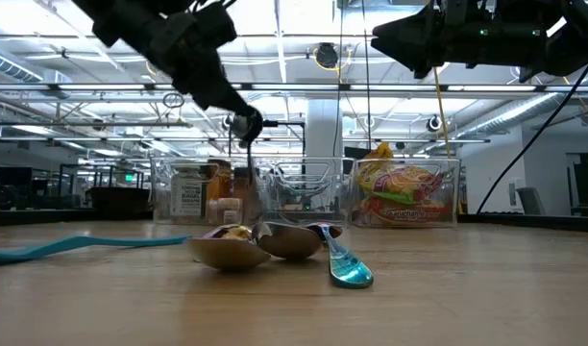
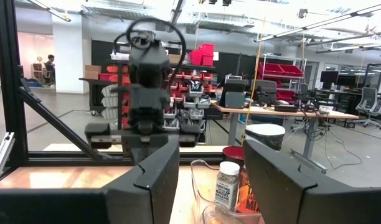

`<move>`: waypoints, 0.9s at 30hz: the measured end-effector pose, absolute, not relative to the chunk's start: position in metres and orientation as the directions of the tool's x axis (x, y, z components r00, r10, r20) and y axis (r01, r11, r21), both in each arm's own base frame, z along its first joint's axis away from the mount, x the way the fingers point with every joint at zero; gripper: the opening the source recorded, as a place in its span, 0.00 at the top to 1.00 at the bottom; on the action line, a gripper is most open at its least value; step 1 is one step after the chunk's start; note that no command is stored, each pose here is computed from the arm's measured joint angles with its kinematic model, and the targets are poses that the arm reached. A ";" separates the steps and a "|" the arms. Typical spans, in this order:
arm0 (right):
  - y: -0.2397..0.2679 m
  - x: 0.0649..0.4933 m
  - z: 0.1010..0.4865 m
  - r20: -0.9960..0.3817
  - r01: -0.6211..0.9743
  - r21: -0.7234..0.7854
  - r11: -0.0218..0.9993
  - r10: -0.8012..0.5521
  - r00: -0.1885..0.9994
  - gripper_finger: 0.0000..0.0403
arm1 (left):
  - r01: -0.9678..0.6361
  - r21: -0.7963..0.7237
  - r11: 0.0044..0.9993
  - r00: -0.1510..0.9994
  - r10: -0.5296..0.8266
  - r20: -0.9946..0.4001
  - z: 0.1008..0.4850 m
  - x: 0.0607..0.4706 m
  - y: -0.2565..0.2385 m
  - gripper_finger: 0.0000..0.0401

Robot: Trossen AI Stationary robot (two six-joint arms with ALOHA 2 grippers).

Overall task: Pick & Place Food Item
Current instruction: Put the black spoon into the middle transparent bin

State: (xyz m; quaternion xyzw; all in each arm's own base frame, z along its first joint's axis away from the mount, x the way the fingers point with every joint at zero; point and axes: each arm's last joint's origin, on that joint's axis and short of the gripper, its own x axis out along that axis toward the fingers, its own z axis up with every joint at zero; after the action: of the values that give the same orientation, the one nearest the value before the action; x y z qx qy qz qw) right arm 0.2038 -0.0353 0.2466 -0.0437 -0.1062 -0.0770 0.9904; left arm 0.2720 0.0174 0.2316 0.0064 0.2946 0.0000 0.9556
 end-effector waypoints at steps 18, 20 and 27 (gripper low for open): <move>-0.022 0.234 0.255 0.009 0.078 -0.040 0.996 -0.078 0.997 0.51 | -0.025 0.263 0.965 0.878 0.147 -0.455 0.276 0.286 0.007 0.98; -0.017 0.248 0.255 -0.065 0.080 -0.041 0.996 -0.083 0.994 0.46 | -0.039 0.283 0.958 0.880 0.167 -0.445 0.280 0.287 0.008 0.99; -0.014 0.293 0.239 -0.251 0.087 -0.033 0.996 -0.092 0.964 0.34 | -0.062 0.319 0.946 0.884 0.201 -0.423 0.288 0.284 0.005 0.99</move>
State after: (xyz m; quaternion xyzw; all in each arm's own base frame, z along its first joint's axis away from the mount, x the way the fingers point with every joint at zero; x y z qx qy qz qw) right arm 0.2925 -0.0143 0.2390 -0.0110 0.1271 -0.0452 0.9908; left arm 0.2845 0.0048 0.2875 0.1498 0.2313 0.0687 0.9588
